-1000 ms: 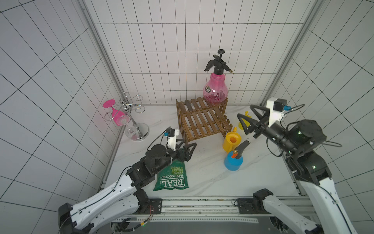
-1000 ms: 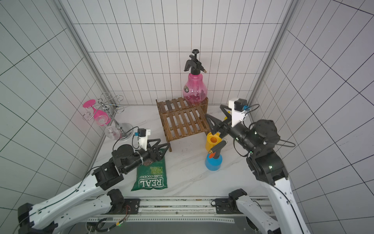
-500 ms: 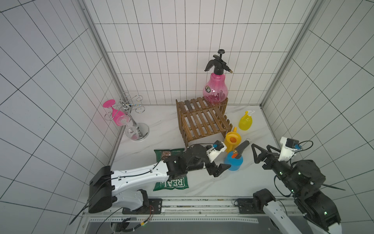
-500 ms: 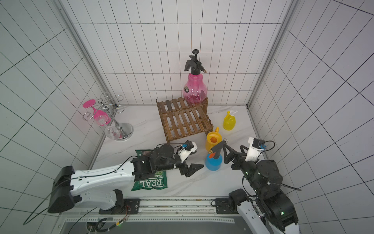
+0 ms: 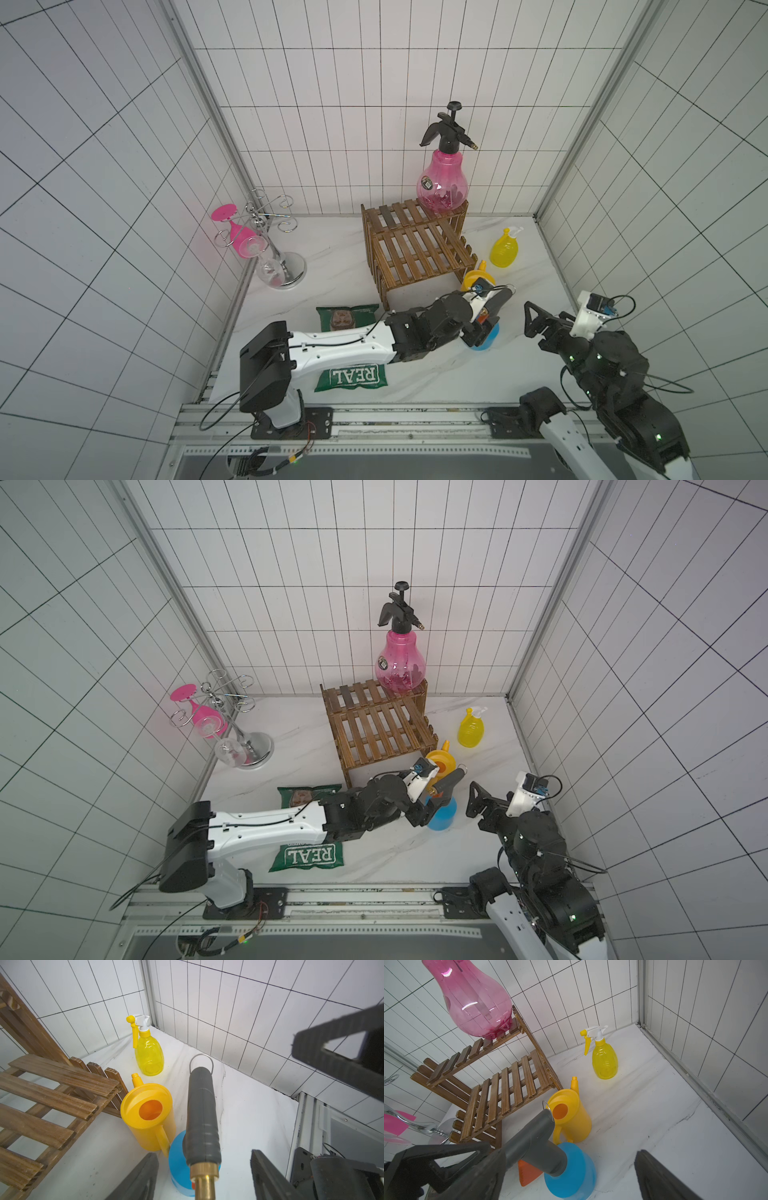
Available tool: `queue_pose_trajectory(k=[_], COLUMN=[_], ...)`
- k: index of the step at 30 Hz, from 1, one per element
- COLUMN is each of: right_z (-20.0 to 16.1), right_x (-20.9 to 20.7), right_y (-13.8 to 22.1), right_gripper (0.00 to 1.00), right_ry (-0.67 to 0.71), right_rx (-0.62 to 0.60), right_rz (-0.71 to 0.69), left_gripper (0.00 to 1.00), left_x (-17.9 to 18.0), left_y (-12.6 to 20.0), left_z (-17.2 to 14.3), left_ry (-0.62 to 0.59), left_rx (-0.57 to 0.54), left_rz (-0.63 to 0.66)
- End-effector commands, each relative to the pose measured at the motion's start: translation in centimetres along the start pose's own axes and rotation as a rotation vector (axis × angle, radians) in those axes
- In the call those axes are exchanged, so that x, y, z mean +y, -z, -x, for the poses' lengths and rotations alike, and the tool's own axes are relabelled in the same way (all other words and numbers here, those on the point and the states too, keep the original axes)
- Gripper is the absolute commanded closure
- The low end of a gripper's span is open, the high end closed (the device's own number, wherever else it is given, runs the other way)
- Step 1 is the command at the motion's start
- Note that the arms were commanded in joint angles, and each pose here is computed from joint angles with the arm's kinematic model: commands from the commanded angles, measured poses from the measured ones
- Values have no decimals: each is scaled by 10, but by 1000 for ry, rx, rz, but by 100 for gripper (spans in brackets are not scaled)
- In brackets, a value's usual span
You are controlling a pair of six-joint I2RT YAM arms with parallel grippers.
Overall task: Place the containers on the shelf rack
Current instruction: 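Pick up a container from the center of the board.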
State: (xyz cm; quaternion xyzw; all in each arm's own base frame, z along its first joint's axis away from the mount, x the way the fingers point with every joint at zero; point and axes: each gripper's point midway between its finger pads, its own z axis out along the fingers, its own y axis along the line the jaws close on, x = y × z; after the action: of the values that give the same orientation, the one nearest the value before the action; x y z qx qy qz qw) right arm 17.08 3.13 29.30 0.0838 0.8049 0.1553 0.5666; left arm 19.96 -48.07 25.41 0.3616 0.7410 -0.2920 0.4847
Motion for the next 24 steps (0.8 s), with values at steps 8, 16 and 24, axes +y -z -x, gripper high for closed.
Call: queue_pose_trajectory(k=[8,16,24], right_z=[9,15,32], right_x=[0,1,5], right_y=[5,9,29], right_gripper=[1,1,1], right_ry=[53,87,140], right_rx=[-39,-52,-112], right_rz=[0,3,34], left_gripper=[58,88,100], left_x=[0,-11,-23], left_y=[-32,-26,19], left_z=[0,4,13], left_ry=[-48,-61,-89], left_rx=[59,76,62], left_rz=[56,-8,-132])
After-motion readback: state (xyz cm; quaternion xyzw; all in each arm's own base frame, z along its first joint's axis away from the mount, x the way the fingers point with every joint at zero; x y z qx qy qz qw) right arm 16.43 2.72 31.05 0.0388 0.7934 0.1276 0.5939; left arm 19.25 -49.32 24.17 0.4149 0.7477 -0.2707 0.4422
